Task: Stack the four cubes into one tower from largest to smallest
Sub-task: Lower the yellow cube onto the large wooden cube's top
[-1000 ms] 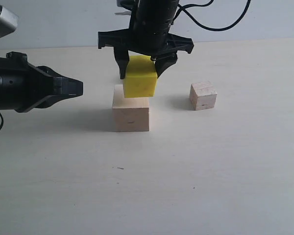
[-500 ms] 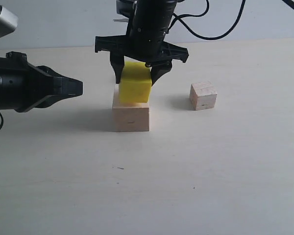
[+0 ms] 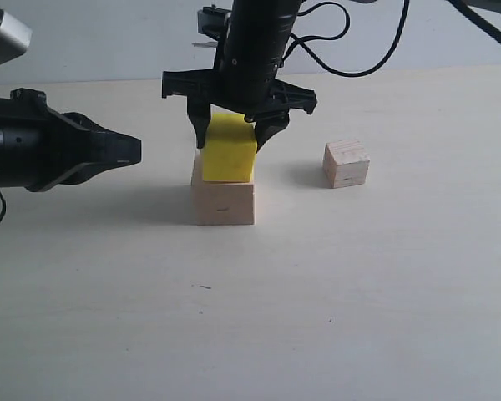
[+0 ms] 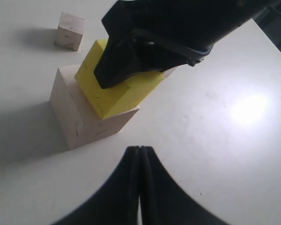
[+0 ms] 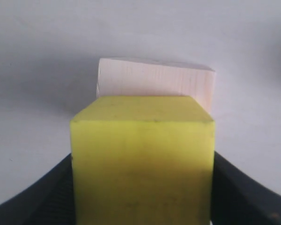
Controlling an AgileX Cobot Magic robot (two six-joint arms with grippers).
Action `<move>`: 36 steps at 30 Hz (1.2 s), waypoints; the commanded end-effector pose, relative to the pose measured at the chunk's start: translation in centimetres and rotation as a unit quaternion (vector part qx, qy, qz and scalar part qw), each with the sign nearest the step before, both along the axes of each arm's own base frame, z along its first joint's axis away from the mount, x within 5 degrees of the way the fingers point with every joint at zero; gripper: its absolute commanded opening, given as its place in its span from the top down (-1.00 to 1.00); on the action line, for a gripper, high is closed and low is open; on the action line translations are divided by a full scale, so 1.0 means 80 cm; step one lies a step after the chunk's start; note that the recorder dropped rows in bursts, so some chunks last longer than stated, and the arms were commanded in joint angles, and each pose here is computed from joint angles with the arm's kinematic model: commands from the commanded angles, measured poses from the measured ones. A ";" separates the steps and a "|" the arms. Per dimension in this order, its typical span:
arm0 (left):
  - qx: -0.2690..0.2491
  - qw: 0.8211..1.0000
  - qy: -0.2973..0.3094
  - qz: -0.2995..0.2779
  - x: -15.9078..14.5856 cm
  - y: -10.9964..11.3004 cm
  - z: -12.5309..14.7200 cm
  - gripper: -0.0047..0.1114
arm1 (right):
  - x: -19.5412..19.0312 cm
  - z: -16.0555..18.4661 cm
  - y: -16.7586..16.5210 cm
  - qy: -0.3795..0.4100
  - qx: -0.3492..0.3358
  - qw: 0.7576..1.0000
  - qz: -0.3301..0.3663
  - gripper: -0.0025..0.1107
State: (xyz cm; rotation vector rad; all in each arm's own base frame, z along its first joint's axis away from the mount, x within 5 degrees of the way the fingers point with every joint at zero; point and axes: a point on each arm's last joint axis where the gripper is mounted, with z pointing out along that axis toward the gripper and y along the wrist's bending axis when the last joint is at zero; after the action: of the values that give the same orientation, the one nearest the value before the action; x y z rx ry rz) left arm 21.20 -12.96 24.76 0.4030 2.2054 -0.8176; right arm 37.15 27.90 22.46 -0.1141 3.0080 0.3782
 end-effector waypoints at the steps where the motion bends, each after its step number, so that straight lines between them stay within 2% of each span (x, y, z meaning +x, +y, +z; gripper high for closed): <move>1: 0.000 1.000 -0.004 0.000 -0.002 -0.001 0.001 0.92 | 0.003 0.001 0.001 -0.015 0.006 1.000 -0.004 0.96; 21: 0.000 1.000 -0.004 0.000 -0.002 -0.001 0.001 0.92 | 0.005 0.001 -0.002 -0.021 -0.005 1.000 -0.014 0.96; 23: 0.000 1.000 -0.004 0.000 -0.002 -0.001 0.001 0.92 | 0.005 0.001 -0.001 -0.021 -0.004 1.000 -0.014 0.90; 25: 0.000 1.000 -0.004 0.000 -0.002 -0.001 0.001 0.92 | 0.005 0.001 -0.001 -0.020 -0.002 1.000 -0.014 0.80; 27: 0.000 1.000 -0.004 0.000 -0.002 -0.001 0.001 0.92 | 0.005 0.001 -0.001 -0.021 -0.002 1.000 -0.014 0.56; 28: 0.000 1.000 -0.004 0.000 -0.002 -0.001 0.001 0.92 | 0.005 0.001 -0.001 -0.022 -0.001 1.000 -0.014 0.34; 30: 0.000 1.000 -0.004 0.000 -0.002 -0.001 0.001 0.92 | 0.005 0.001 0.001 -0.022 0.005 1.000 -0.012 0.02; 32: 0.000 1.000 -0.004 0.000 -0.002 -0.001 0.001 0.92 | 0.005 0.002 0.003 -0.020 0.014 1.000 -0.014 -0.20; 36: 0.000 1.000 -0.004 0.000 -0.002 -0.001 0.001 0.92 | 0.004 0.002 0.005 -0.017 0.024 0.999 -0.018 -0.29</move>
State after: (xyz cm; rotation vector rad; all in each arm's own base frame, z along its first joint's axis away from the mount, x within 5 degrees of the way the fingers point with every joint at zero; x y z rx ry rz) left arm 21.20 -12.96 24.76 0.4030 2.2054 -0.8176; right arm 37.49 28.20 22.50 -0.0591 2.9713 0.4245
